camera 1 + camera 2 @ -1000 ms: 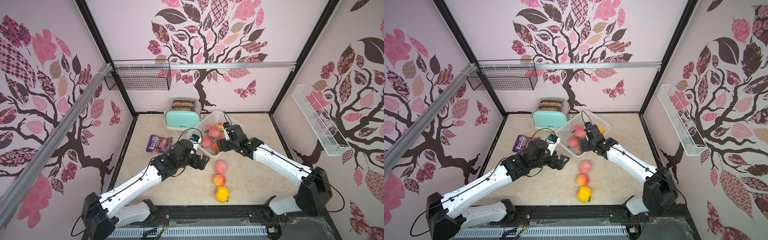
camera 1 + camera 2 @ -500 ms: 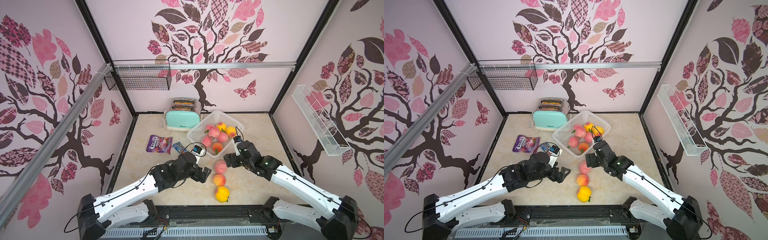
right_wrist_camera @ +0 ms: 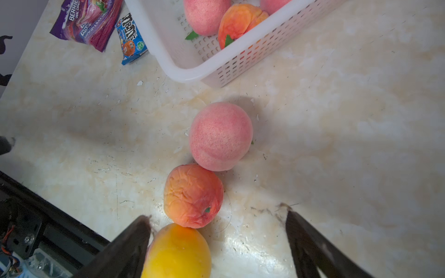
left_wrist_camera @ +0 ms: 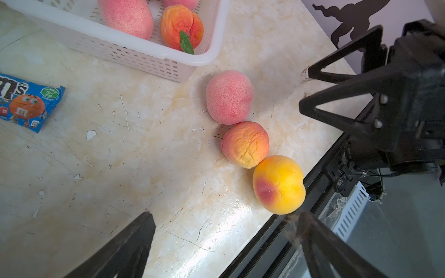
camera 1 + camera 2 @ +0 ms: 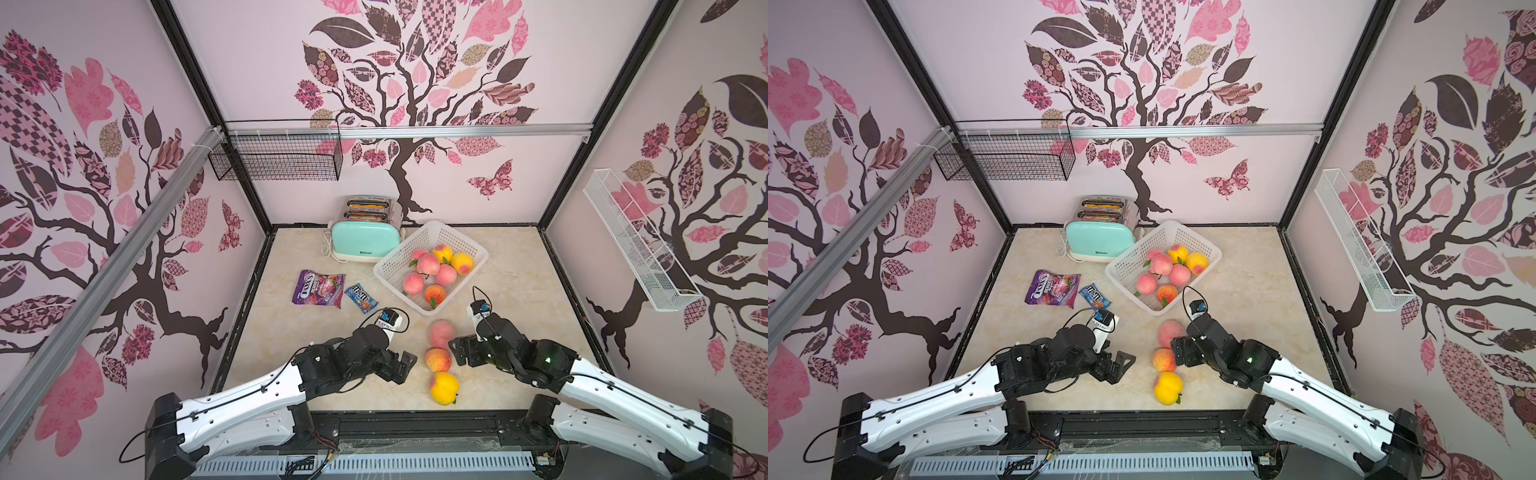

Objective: Put the peaches into the basket
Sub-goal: Pick up the peach from the center of the board.

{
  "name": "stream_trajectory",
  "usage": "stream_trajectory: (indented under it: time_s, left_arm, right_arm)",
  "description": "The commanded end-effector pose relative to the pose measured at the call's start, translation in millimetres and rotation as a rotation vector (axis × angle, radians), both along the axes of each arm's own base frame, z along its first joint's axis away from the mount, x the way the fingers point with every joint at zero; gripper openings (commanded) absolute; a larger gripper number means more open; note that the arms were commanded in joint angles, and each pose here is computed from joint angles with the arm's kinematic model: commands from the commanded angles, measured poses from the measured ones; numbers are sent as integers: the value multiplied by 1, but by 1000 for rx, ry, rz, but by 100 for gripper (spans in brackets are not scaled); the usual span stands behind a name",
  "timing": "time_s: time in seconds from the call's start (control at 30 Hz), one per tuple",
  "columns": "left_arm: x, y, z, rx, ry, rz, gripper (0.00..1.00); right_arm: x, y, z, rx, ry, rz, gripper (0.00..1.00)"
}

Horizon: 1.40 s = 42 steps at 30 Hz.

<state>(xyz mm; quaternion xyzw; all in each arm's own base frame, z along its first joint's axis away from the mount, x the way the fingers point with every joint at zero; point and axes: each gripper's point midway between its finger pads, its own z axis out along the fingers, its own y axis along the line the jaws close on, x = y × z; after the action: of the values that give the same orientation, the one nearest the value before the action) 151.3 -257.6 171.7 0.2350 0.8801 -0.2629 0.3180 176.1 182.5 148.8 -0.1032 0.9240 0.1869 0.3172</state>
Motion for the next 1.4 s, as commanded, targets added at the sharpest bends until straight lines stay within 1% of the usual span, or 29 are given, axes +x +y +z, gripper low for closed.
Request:
stream_trajectory:
  time_s: [0.0,0.23,0.33,0.47,0.63,0.8,1.0,1.37]
  left_arm:
    - [-2,6,-10,4,20,31,97]
    - [-4,4,-20,7,35,23,97]
    - [-8,2,-21,-5,34,-8,97]
    - [-16,1,-21,-17,26,-50,97]
    - [-30,2,-26,-28,41,-101,97]
    - [-35,9,-34,-24,60,-105,97]
    - [-32,10,-36,-21,57,-83,97]
    - [-29,1,-31,-49,56,-74,97]
  right_arm:
    - [-17,-3,-3,28,31,-35,91]
    - [-50,10,-21,31,78,5,92]
    - [-61,22,-29,26,90,29,92]
    - [-75,34,-40,-14,99,61,93]
    - [-80,41,-50,-40,109,71,93]
    - [-80,47,-52,-31,106,82,94]
    - [-80,51,-60,-52,110,88,95]
    - [-77,49,-75,-100,104,73,97]
